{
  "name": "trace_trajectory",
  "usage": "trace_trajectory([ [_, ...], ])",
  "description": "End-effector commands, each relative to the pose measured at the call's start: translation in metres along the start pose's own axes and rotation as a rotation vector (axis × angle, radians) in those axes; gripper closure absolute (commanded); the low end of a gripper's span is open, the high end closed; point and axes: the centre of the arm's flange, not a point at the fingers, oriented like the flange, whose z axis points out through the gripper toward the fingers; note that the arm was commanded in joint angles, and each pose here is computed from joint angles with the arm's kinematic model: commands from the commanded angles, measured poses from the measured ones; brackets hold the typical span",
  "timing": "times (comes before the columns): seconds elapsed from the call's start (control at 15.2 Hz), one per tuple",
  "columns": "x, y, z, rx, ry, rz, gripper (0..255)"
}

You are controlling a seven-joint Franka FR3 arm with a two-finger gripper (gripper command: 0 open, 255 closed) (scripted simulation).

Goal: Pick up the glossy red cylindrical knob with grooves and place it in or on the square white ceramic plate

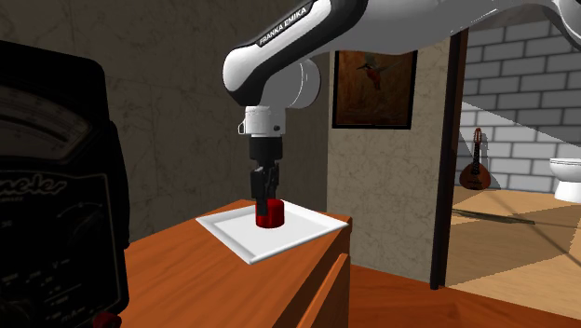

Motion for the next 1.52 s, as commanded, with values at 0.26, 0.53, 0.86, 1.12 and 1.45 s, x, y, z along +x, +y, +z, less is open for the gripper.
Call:
trace_trajectory([
  [0.26, 0.000, 0.000, 0.001, 0.000, 0.001, 0.000, 255],
  [0.53, 0.000, 0.000, 0.001, 0.000, 0.001, 0.000, 0],
  [0.86, 0.000, 0.000, -0.039, 0.000, 0.001, 0.000, 0],
  [1.12, 0.000, 0.000, -0.049, 0.000, 0.001, 0.000, 0],
  [1.45, 0.000, 0.000, -0.049, 0.000, 0.001, 0.000, 0],
])
